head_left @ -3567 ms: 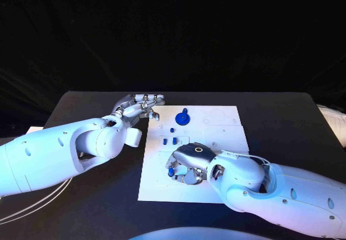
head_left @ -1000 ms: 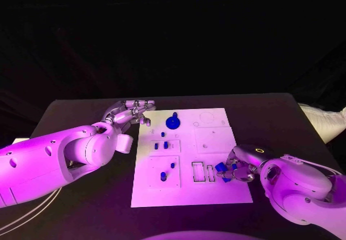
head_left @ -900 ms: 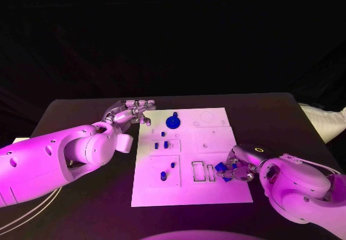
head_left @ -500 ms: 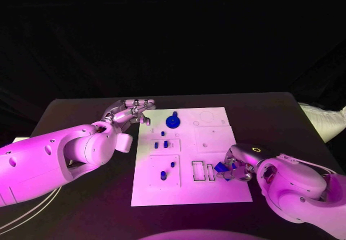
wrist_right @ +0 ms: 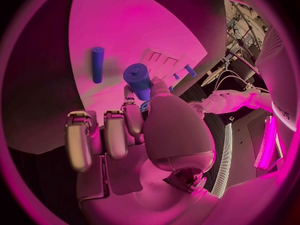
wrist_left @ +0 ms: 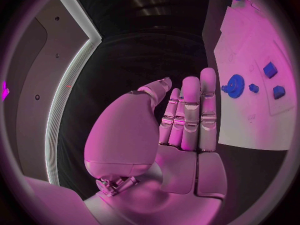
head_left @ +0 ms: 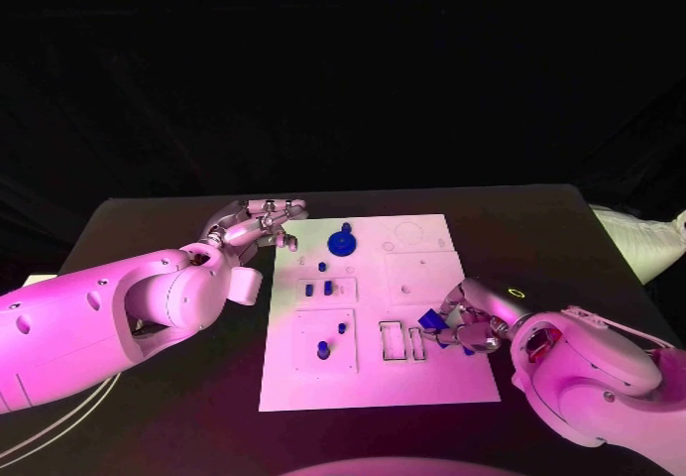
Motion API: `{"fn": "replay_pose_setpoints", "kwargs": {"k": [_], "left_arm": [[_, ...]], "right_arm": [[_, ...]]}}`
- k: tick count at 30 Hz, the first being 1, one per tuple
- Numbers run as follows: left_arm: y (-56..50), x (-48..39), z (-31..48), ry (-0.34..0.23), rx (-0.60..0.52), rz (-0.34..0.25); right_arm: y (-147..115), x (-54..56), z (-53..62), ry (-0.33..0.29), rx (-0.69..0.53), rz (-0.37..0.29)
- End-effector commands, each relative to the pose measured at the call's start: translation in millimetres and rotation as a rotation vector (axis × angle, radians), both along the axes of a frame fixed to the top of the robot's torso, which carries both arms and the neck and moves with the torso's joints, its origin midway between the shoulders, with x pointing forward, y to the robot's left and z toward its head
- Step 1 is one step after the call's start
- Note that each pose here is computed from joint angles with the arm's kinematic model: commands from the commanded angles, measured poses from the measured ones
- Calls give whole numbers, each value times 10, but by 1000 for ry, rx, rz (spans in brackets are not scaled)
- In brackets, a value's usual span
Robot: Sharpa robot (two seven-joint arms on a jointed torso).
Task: Assemble the parts on the task board
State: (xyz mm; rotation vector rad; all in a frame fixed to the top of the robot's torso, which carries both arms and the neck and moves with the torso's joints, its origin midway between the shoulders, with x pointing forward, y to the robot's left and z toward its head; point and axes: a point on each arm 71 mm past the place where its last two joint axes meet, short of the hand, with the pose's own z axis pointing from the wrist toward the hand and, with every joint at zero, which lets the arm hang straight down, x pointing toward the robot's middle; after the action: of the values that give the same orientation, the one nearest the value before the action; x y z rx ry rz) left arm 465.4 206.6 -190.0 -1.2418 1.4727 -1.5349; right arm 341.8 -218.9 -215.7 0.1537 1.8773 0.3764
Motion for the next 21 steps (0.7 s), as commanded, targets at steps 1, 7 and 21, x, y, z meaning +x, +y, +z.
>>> {"fn": "replay_pose_setpoints", "kwargs": {"k": [1, 7, 21], "left_arm": [[-27, -8, 7, -1, -14, -19], [-40, -14, 8, -1, -16, -23], [-54, -20, 10, 1, -17, -27]], "right_arm": [[60, -18, -21, 66, 91, -30], [207, -23, -53, 118, 116, -2], [400, 25, -130, 153, 69, 42]]}}
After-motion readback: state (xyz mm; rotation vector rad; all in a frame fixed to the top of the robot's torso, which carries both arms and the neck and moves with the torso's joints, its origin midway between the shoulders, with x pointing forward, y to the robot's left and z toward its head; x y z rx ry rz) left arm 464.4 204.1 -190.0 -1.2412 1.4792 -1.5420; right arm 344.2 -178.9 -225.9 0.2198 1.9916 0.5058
